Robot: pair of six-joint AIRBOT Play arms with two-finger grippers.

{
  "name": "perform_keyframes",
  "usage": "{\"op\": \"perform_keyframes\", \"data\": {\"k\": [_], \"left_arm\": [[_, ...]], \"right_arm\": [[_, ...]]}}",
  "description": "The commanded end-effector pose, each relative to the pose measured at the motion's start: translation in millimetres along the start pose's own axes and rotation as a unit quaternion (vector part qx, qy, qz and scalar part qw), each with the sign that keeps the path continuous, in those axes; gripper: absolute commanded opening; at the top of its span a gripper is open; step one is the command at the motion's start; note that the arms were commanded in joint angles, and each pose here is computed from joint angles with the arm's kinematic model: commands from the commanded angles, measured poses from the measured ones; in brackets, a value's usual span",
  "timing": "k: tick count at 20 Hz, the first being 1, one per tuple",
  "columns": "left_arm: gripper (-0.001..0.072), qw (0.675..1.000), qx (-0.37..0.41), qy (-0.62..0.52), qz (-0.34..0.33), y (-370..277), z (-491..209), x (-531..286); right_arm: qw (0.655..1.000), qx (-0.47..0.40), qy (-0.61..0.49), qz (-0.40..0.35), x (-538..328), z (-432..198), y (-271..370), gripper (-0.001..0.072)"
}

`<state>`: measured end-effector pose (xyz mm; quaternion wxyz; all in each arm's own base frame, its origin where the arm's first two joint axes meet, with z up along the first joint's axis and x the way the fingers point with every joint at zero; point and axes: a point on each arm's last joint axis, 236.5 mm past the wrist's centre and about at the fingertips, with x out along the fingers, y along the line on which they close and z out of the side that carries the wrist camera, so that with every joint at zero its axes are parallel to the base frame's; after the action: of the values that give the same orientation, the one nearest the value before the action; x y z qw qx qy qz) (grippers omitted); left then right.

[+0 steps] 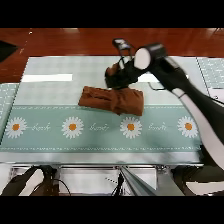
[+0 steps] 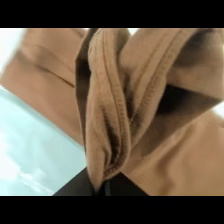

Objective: Fold the shirts.

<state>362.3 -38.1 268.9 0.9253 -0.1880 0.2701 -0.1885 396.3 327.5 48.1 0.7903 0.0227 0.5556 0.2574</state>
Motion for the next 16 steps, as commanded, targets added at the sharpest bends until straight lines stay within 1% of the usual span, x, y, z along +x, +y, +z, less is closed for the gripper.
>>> {"op": "perform_keyframes", "data": {"k": [1,3,4,5,6,7,8,9,11,12,14,15,16], "left_arm": [[0.0022,1.000,0.013,-0.011,0.022,-4,-3,-33],[0.0023,1.000,0.015,-0.002,0.016,-8,-7,-33],[0.0023,1.000,0.014,0.005,0.013,-10,-10,-31],[0.0023,1.000,0.014,0.009,0.010,-10,-13,-30],[0.0023,1.000,0.011,0.013,0.010,-9,-16,-28],[0.0023,1.000,0.006,0.017,0.010,-7,-19,-26],[0.0023,1.000,0.001,0.020,0.010,-4,-22,-24],[0.0022,1.000,-0.004,0.023,0.011,-1,-26,-21],[0.0023,1.000,-0.011,0.027,0.011,3,-30,-18],[0.0023,0.999,-0.013,0.029,0.011,4,-32,-17],[0.0023,0.999,-0.013,0.028,0.012,5,-32,-17],[0.0023,0.999,-0.013,0.028,0.012,5,-32,-17],[0.0023,0.999,-0.013,0.028,0.012,4,-32,-17]], "right_arm": [[0.996,0.033,-0.021,0.084,47,7,56,0.0031],[0.992,0.048,-0.037,0.114,64,11,78,0.0034],[0.989,0.054,-0.050,0.125,69,16,87,0.0120],[0.986,0.064,-0.064,0.139,72,21,95,0.0302],[0.983,0.073,-0.074,0.150,71,27,100,0.0429],[0.982,0.075,-0.078,0.153,68,30,100,0.0448],[0.983,0.073,-0.079,0.147,63,32,94,0.0448],[0.986,0.065,-0.076,0.134,55,32,83,0.0447],[0.994,0.040,-0.057,0.084,33,27,47,0.0446],[0.998,0.025,-0.040,0.041,17,21,19,0.0447],[0.996,-0.004,0.018,-0.085,-24,-4,-59,0.0447],[0.986,-0.020,0.057,-0.158,-50,-21,-103,0.0447],[0.968,-0.031,0.104,-0.226,-79,-40,-147,0.0444]]}}
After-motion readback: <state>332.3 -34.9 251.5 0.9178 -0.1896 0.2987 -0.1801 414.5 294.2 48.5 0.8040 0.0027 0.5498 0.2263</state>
